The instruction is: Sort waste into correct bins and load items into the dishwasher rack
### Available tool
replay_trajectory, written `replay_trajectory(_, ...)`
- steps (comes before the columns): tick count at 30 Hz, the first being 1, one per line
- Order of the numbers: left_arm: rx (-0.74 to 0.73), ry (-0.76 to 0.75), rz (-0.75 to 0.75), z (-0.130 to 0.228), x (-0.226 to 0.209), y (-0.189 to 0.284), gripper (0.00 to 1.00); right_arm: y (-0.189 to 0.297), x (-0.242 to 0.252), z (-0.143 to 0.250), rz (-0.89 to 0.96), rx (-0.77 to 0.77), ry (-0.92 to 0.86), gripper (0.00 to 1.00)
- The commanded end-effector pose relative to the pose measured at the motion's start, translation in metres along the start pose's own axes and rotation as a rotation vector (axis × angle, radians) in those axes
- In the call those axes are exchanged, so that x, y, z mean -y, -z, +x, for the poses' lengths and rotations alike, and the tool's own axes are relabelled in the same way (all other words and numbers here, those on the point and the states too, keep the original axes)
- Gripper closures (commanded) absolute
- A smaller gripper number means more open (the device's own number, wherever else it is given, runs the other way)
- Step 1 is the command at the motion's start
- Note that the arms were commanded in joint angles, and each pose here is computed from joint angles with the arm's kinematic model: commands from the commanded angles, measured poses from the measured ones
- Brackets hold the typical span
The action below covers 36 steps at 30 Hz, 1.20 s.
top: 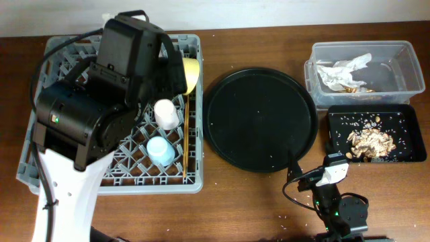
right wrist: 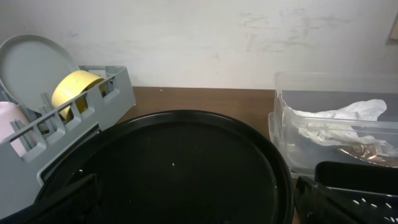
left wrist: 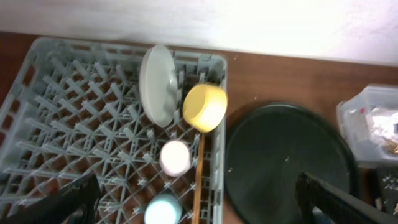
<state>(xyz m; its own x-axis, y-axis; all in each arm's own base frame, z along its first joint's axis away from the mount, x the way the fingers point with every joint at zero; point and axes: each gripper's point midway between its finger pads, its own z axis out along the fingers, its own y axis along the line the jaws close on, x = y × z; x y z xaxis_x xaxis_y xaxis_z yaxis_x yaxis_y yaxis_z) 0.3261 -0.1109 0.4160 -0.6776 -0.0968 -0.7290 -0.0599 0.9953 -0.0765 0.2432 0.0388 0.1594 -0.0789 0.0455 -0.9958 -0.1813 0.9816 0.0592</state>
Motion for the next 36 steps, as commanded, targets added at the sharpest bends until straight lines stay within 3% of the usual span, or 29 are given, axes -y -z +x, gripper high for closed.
replay_trajectory(1, -0.017, -0.032, -0.098, 0.006, -0.021, 0.001, 0.0, 0.0, 0.001, 0.002, 0.006, 0.0, -0.008, 0.02)
replay_trajectory(5, 0.024, -0.084, -0.129, 0.007, -0.031, 0.006, 0.0, 0.0, 0.001, 0.002, 0.006, 0.0, -0.008, 0.01)
replay_trajectory(10, 0.172, -0.153, 0.044, 0.007, -0.031, -0.023, 0.0, 0.0, 0.001, 0.002, 0.006, 0.0, -0.008, 0.01)
replay_trajectory(13, 0.226, -0.16, 0.097, 0.029, -0.058, -0.041, 0.0, 0.0, 0.001, 0.002, 0.006, 0.0, -0.008, 0.02)
replay_trajectory(18, 0.382, -0.095, 0.031, 0.082, -0.113, -0.06, 0.0, 0.0, 0.001, 0.002, 0.006, 0.0, -0.008, 0.01)
replay_trajectory(21, 0.549, -0.213, 0.05, 0.109, -0.116, -0.068, 0.0, 0.0, 0.001, 0.002, 0.006, 0.0, -0.008, 0.02)
replay_trajectory(25, 0.733, -0.227, 0.013, 0.149, -0.127, -0.078, 0.0, 0.0, 0.001, 0.002, 0.006, 0.0, -0.008, 0.01)
replay_trajectory(32, 0.778, -0.209, -0.05, 0.204, -0.142, -0.106, 0.0, 0.0, 0.001, 0.002, 0.006, 0.0, -0.008, 0.01)
replay_trajectory(36, 0.691, -0.228, -0.057, 0.222, -0.145, -0.118, 0.0, 0.0, 0.001, 0.002, 0.006, 0.0, -0.008, 0.02)
